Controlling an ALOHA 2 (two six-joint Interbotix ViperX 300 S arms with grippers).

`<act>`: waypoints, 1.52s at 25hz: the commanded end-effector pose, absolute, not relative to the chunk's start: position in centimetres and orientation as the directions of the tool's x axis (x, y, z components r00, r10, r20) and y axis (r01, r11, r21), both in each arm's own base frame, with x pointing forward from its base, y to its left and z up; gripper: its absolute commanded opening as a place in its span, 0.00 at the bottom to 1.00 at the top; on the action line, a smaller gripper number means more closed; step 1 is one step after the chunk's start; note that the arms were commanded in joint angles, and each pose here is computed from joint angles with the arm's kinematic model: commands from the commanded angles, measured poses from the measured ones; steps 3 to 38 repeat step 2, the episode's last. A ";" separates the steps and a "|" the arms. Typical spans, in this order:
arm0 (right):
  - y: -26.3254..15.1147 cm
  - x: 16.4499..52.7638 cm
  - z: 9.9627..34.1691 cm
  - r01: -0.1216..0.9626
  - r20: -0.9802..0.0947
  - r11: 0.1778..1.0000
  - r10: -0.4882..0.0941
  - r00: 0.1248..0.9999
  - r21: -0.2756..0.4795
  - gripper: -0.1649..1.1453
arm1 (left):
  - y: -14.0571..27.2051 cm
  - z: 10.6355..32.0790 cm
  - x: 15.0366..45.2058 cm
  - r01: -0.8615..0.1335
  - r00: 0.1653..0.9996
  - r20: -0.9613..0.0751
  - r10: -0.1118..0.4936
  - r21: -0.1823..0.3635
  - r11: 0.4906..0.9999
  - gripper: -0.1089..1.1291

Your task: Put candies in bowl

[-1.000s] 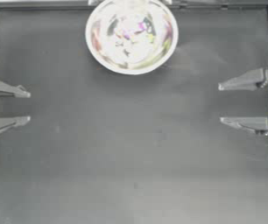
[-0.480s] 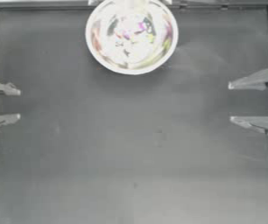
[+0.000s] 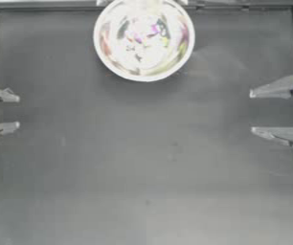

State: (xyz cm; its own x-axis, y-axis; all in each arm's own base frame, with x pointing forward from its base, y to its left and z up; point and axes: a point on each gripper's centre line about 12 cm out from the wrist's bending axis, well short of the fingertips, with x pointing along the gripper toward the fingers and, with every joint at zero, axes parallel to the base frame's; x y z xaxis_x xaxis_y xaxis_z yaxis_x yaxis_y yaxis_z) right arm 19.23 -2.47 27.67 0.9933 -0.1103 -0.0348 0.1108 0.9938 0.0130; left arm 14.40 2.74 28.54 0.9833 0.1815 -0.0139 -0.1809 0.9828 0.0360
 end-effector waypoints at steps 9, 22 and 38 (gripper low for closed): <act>-2.5 19.2 28.9 0.110 0.003 0.994 -0.110 0.994 0.008 0.86 | 2.9 29.6 14.5 -0.189 0.982 0.016 0.189 0.033 0.981 0.79; -2.5 19.2 28.9 0.110 0.003 0.994 -0.110 0.994 0.008 0.86 | 2.9 29.6 14.5 -0.189 0.982 0.016 0.189 0.033 0.981 0.79; -2.5 19.2 28.9 0.110 0.003 0.994 -0.110 0.994 0.008 0.86 | 2.9 29.6 14.5 -0.189 0.982 0.016 0.189 0.033 0.981 0.79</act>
